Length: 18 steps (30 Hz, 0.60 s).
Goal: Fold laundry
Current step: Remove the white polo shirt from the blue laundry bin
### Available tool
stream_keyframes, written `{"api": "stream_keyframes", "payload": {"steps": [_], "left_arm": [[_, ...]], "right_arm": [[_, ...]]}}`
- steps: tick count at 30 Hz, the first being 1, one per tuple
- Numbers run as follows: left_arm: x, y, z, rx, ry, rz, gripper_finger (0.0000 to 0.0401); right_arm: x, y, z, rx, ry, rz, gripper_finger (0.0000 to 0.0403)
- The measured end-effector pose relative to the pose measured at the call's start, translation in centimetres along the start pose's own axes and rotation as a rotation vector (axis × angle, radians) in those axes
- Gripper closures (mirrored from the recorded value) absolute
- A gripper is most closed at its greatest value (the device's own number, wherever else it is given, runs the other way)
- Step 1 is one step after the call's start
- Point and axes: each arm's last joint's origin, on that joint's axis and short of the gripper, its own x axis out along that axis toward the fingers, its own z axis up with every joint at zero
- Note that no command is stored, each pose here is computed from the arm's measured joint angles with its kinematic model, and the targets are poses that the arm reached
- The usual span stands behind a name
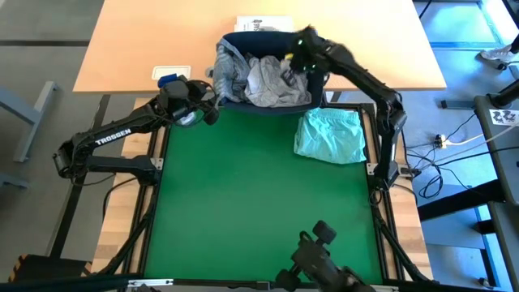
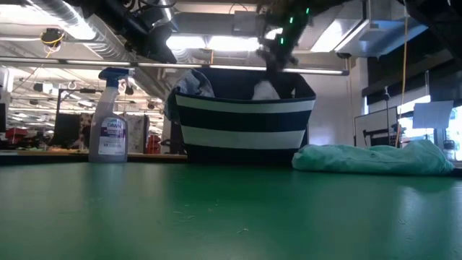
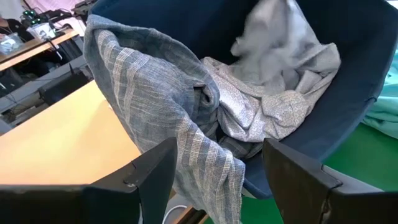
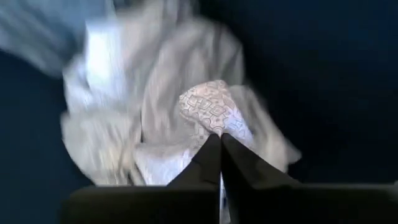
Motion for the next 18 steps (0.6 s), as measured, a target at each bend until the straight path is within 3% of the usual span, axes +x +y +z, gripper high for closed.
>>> {"api": "stream_keyframes", "payload": {"steps": [6, 10, 18], "left_arm": [[0.0, 0.0, 0.1, 0.032, -0.007, 0.009, 0.0170], [0.0, 0.0, 0.1, 0.042, -0.010, 0.006, 0.0170], [0.0, -0.1, 0.3, 0.035, -0.030, -0.027, 0.0170]], "right_arm": [[-7.4, -0.9, 4.1, 0.016, -0.318, 0.066, 0.0400], [-11.6, -0.7, 4.7, 0.000, -0.502, 0.132, 0.0400], [-17.9, 0.9, 4.4, -0.056, -0.658, 0.291, 0.0402]]}}
